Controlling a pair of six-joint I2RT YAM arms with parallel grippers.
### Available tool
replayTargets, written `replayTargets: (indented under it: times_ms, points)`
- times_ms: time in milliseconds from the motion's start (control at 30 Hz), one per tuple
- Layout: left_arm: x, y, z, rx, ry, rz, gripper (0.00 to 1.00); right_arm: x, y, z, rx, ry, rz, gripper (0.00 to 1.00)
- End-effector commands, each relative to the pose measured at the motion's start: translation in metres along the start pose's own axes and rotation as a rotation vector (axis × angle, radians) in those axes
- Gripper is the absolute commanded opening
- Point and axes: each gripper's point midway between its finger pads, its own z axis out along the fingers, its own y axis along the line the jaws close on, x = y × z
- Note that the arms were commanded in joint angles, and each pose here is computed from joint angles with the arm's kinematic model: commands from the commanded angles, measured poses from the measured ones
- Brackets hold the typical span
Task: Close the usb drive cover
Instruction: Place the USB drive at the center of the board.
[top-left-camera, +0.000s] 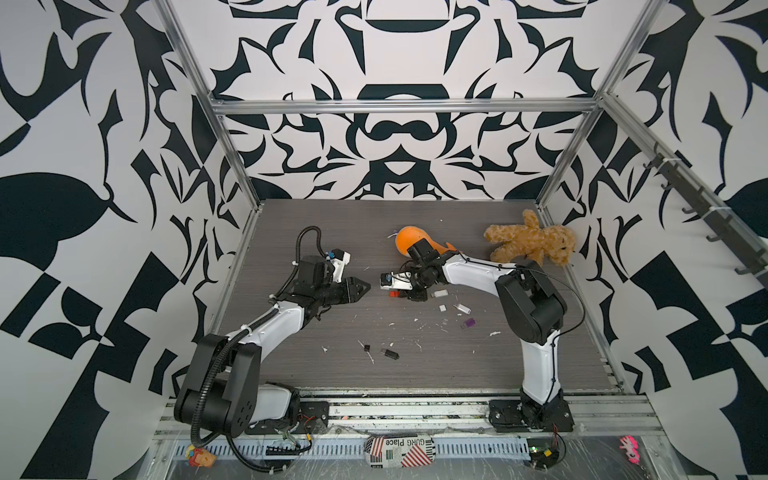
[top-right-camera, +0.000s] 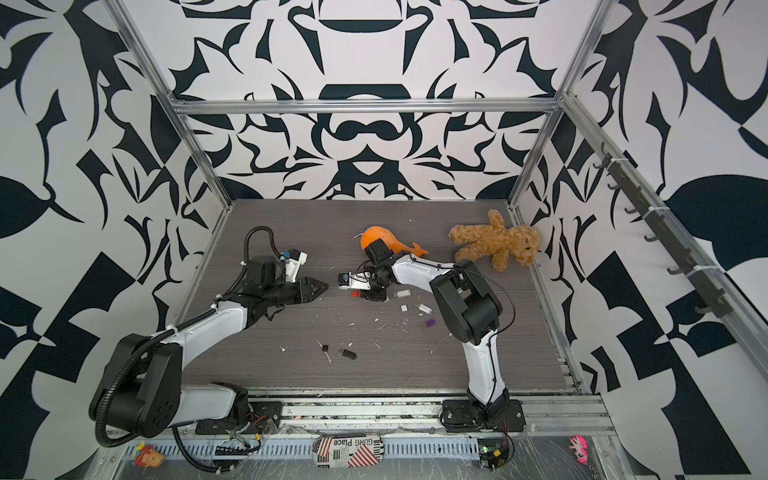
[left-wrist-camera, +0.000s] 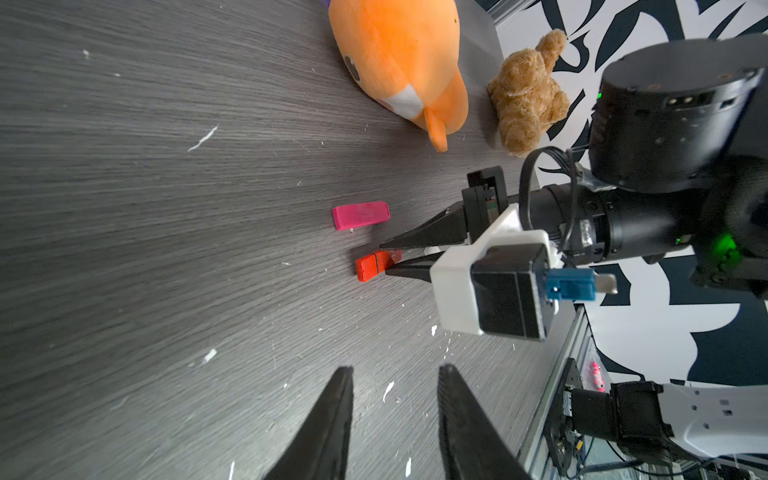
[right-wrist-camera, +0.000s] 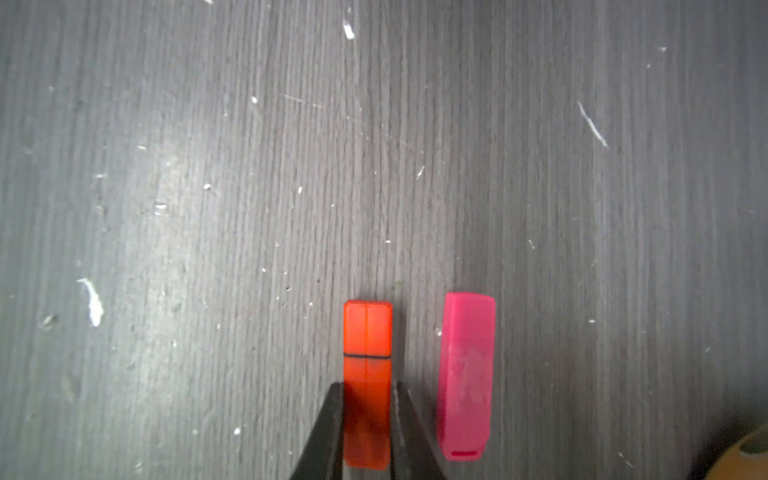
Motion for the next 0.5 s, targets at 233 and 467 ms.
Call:
replayTargets:
  times_ms: [233,467]
  points:
    - [0.0080,0.0055,-0.0017,-0.016,0.013,-0.014,0.37,-0.0127,-0.0120,-0.0027,0.019,-0.008,-0.014,0.21]
    - [0.0085,0.0062,-0.0028,-0.022,0.008,-0.012,0.37,-0.0159,-0.0131,-0.0079,0.032,-0.010,-0.013,0.27]
